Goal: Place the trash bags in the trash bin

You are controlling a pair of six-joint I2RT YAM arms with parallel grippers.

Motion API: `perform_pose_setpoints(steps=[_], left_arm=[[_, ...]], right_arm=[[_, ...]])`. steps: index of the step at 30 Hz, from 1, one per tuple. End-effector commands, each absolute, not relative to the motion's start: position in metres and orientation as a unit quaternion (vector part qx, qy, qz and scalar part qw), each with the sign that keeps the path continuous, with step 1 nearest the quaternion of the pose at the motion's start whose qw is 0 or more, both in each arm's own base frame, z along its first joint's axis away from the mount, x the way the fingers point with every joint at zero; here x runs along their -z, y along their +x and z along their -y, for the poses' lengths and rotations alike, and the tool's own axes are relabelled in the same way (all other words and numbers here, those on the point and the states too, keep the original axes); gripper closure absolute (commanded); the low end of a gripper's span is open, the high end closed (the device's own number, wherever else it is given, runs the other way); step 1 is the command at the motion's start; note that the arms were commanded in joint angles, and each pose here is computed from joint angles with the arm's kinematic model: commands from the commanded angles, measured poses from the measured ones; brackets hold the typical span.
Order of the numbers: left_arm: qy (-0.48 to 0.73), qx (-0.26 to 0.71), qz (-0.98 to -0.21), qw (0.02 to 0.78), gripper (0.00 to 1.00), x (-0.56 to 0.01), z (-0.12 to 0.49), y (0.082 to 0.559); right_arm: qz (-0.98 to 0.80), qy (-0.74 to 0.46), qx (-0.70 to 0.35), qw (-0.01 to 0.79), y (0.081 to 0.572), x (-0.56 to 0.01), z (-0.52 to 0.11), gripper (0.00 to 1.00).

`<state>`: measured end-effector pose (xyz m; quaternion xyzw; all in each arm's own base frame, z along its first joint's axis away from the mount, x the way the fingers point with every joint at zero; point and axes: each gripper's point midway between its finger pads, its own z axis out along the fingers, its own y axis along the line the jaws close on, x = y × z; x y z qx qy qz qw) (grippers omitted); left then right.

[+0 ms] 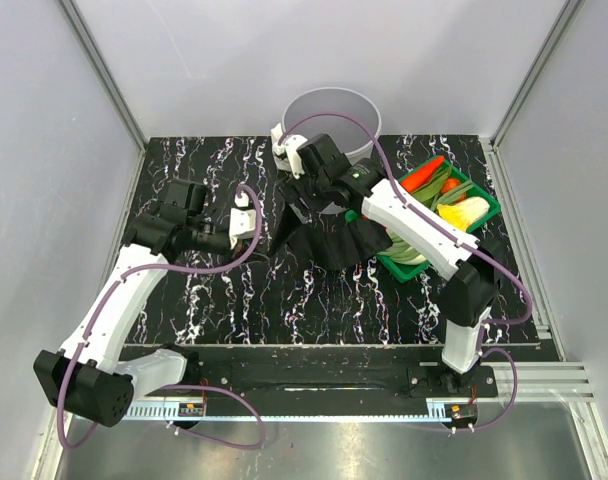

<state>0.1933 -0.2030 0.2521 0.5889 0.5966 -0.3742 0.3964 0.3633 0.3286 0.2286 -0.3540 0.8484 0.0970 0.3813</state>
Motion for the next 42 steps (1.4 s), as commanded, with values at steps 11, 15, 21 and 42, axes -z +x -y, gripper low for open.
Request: perform_pose_setpoints(steps=[11, 15, 21, 42], left_arm=[[0.583, 0.354, -0.621, 0.387, 1.0, -0.23, 0.195, 0.183], [0.55, 0.35, -0.629, 0.424, 0.95, -0.243, 0.204, 0.211], [0.51, 0.367, -0.633, 0.453, 0.62, -0.274, 0.22, 0.244], [0.367, 0.394, -0.682, 0.495, 0.01, -0.293, 0.263, 0.308]], right_arm=[[-0.825, -0.324, -0.08, 0.456, 0.393, -0.302, -0.29, 0.26], [-0.823, -0.348, -0.142, 0.425, 0.371, -0.291, -0.305, 0.48], [-0.826, -0.363, -0.174, 0.395, 0.357, -0.275, -0.313, 0.86], [-0.838, -0.334, -0.168, 0.398, 0.359, -0.268, -0.309, 0.98]])
